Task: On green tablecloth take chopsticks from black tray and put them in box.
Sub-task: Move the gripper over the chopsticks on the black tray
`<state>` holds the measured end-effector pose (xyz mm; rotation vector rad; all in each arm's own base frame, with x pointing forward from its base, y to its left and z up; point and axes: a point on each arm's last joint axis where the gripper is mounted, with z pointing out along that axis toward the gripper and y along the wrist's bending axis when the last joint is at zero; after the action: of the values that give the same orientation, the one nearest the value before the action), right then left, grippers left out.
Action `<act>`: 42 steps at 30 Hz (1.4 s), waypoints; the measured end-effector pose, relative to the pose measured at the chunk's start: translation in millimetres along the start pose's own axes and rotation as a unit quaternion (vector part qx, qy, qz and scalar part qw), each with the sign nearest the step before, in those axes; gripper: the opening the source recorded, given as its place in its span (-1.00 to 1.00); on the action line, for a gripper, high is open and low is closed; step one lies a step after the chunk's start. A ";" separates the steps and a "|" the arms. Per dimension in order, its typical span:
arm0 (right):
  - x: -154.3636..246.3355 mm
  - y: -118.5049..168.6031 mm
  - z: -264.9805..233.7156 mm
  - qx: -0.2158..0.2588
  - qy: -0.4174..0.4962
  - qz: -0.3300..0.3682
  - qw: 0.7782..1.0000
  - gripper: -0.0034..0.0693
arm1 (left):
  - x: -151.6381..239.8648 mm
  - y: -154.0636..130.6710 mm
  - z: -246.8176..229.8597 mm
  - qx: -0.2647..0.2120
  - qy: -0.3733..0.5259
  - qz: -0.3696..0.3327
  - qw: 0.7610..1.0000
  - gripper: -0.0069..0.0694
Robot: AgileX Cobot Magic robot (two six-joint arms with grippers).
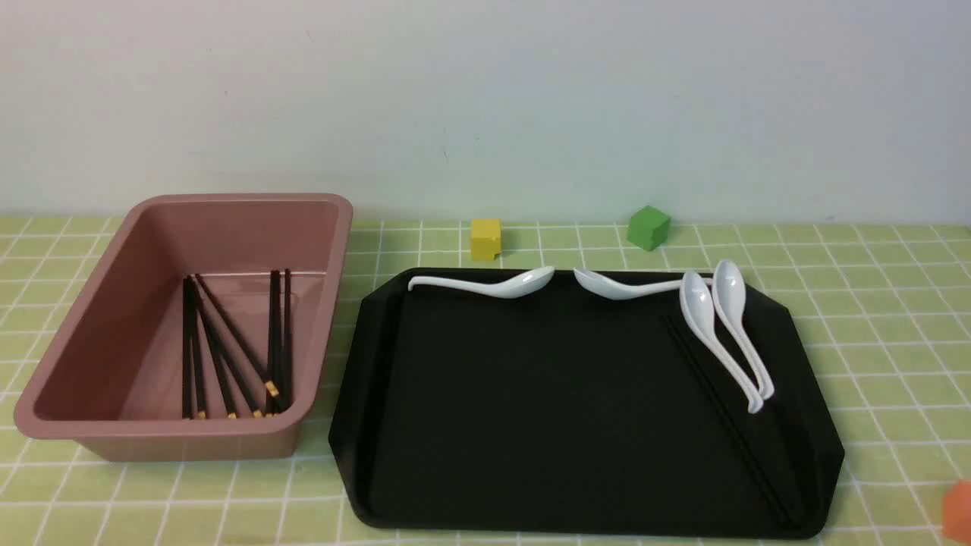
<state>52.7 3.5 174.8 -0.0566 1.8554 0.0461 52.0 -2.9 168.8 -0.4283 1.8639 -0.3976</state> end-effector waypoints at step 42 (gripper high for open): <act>0.0 0.0 0.0 0.000 0.000 0.000 1.000 -0.26 | 0.0 0.0 0.0 0.000 0.000 0.000 1.000 -0.19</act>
<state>52.7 3.5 174.8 -0.0566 1.8554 0.0461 52.0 -2.9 168.8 -0.4283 1.8639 -0.3976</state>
